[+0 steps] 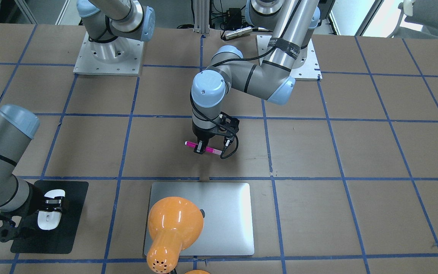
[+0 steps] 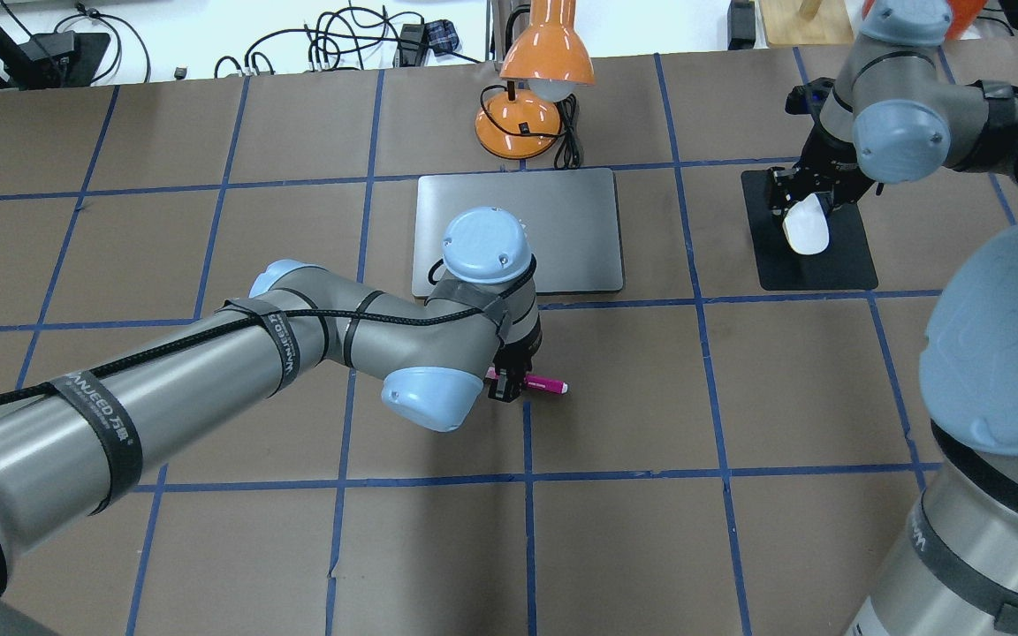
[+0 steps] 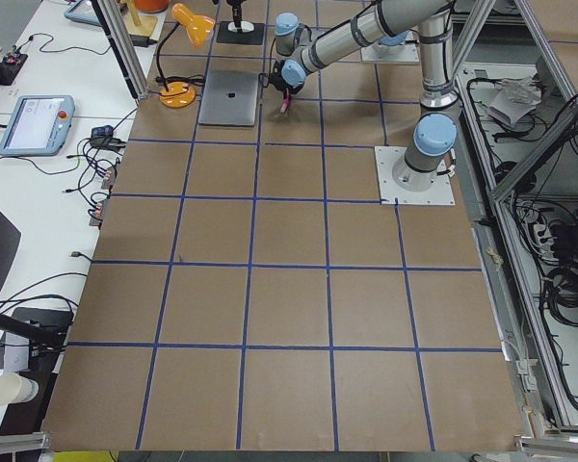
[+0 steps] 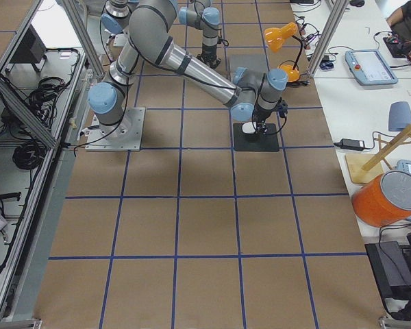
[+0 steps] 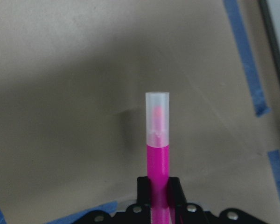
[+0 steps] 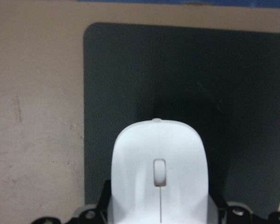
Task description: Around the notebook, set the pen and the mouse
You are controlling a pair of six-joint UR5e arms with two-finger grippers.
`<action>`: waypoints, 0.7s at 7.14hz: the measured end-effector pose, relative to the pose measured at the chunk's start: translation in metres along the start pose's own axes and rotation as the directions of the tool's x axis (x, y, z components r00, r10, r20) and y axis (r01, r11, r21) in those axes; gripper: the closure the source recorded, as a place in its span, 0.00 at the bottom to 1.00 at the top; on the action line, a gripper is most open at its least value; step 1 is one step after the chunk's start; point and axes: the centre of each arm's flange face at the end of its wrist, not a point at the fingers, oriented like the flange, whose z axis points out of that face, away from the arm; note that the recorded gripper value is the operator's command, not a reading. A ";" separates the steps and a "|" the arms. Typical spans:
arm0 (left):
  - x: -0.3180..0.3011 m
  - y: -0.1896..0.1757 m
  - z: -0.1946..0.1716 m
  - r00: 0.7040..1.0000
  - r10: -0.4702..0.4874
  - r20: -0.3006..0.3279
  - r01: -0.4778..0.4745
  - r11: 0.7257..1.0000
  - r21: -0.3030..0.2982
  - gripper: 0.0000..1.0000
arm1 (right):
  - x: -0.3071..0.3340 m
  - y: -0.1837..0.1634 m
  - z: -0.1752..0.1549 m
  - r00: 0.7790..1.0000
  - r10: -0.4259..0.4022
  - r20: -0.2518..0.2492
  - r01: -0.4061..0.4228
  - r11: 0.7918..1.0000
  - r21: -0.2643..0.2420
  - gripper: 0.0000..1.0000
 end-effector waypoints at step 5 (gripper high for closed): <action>-0.001 -0.087 -0.108 0.771 0.637 -0.029 -0.637 0.771 0.013 0.00 | 0.002 -0.008 0.001 1.000 0.005 -0.001 -0.005 1.000 -0.022 0.00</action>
